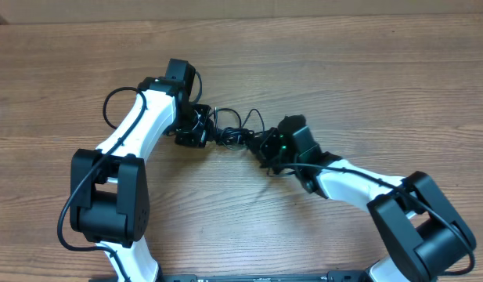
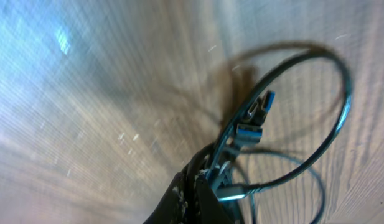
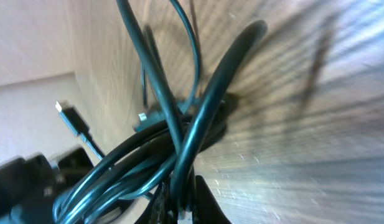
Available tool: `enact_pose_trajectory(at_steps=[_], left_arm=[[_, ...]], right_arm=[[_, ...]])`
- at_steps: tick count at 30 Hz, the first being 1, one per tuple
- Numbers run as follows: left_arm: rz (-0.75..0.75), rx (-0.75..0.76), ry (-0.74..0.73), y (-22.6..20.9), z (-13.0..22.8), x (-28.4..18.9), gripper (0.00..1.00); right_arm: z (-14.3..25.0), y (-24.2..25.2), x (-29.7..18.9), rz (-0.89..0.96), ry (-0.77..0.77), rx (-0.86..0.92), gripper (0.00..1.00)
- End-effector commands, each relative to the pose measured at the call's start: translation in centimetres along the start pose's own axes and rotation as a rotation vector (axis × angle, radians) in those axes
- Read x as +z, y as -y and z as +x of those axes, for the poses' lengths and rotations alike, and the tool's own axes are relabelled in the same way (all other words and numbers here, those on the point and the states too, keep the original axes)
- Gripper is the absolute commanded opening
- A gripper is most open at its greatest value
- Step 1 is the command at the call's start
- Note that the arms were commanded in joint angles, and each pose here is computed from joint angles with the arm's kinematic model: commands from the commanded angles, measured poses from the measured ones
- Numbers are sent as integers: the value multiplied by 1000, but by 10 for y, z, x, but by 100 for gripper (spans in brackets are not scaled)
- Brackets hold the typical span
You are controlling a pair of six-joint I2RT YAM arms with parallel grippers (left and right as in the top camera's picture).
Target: Untangle cables
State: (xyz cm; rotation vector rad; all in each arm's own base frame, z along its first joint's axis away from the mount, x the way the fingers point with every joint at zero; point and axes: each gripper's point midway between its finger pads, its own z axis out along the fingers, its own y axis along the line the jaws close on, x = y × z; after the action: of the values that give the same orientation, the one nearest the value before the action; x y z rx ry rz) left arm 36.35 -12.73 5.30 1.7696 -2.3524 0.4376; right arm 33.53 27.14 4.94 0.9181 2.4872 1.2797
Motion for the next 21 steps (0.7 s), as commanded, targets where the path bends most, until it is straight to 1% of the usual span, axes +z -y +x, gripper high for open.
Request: enact_pose_trajectory(at_steps=[1, 4, 7, 11, 14, 18, 21], left_arm=[[40, 97, 125, 10, -18, -11, 4], [57, 136, 159, 15, -23, -12, 4], [58, 145, 198, 16, -30, -14, 4], [52, 169, 262, 17, -40, -16, 4], [55, 214, 273, 19, -42, -17, 4], [55, 275, 280, 22, -42, -17, 4], [44, 319, 313, 22, -48, -18, 4]], right_arm=[[14, -16, -14, -68, -144, -62, 4], [17, -14, -20, -86, -215, -111, 4], [18, -8, -25, -84, -253, -155, 4], [29, -12, -34, -155, -349, -305, 4], [37, -11, -39, -193, -402, -406, 4], [37, -4, -40, -171, -408, -412, 4], [37, -6, -43, -199, -423, -449, 4]])
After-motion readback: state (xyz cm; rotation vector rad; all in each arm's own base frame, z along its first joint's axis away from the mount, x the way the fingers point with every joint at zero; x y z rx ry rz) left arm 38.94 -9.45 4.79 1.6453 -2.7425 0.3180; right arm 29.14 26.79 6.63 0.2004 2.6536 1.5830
